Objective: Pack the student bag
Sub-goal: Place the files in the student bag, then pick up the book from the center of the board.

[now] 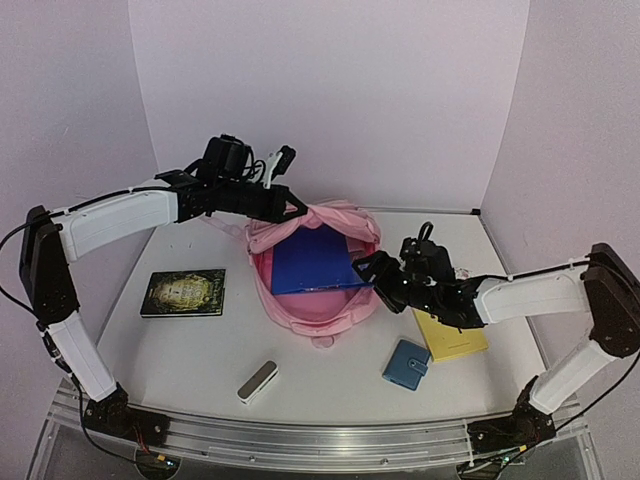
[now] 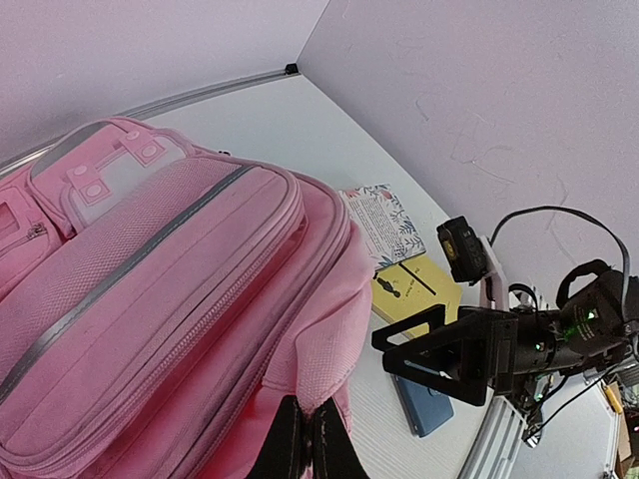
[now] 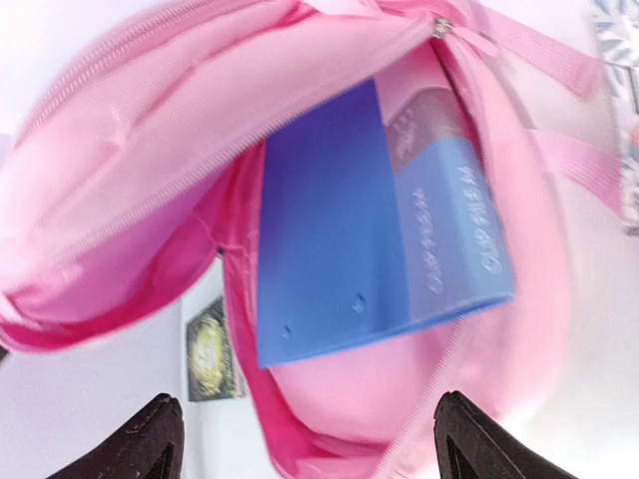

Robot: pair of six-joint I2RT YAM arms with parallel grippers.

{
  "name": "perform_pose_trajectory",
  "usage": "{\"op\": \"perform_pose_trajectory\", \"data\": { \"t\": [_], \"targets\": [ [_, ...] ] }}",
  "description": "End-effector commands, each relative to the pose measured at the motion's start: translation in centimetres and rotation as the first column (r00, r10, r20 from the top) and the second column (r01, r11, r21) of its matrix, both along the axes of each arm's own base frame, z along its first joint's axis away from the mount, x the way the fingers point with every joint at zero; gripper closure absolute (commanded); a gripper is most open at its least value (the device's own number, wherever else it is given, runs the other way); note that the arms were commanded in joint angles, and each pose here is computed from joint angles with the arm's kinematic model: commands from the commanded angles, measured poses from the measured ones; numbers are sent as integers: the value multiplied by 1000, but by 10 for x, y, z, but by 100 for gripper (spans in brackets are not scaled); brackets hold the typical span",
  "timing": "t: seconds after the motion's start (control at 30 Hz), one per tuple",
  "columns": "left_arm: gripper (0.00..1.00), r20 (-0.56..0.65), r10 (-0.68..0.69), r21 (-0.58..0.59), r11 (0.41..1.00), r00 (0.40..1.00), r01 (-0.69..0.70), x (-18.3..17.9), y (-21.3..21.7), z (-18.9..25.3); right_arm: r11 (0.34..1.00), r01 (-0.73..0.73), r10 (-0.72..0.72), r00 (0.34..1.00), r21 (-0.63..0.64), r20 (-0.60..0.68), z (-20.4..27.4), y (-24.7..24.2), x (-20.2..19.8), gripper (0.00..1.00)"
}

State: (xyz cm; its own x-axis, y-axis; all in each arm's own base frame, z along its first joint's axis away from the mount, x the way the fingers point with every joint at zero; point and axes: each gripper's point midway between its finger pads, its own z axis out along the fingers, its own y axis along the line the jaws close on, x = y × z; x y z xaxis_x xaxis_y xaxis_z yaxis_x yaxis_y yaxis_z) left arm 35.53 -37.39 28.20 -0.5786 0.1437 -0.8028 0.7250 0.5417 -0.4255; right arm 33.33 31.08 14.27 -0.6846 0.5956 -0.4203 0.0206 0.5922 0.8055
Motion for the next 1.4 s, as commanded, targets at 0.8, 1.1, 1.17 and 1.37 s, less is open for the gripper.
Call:
{"op": "perform_pose_trajectory", "data": {
  "t": [0.8, 1.1, 1.17, 1.37],
  "targets": [
    [100, 44, 94, -49, 995, 995, -92, -30, 57, 12, 921, 192, -234, 969, -339, -85, -23, -266, 25, 2],
    [100, 49, 77, -71, 995, 996, -74, -32, 55, 16, 952, 173, -216, 964, -251, -156, -76, -300, 38, 8],
    [100, 48, 75, -75, 995, 996, -71, -32, 54, 16, 951, 181, -228, 958, -251, -172, -87, -313, 39, 13],
    [100, 42, 60, -86, 995, 997, -56, -31, 51, 16, 978, 148, -177, 963, -150, -205, -110, -323, 45, 27]
  ]
}}
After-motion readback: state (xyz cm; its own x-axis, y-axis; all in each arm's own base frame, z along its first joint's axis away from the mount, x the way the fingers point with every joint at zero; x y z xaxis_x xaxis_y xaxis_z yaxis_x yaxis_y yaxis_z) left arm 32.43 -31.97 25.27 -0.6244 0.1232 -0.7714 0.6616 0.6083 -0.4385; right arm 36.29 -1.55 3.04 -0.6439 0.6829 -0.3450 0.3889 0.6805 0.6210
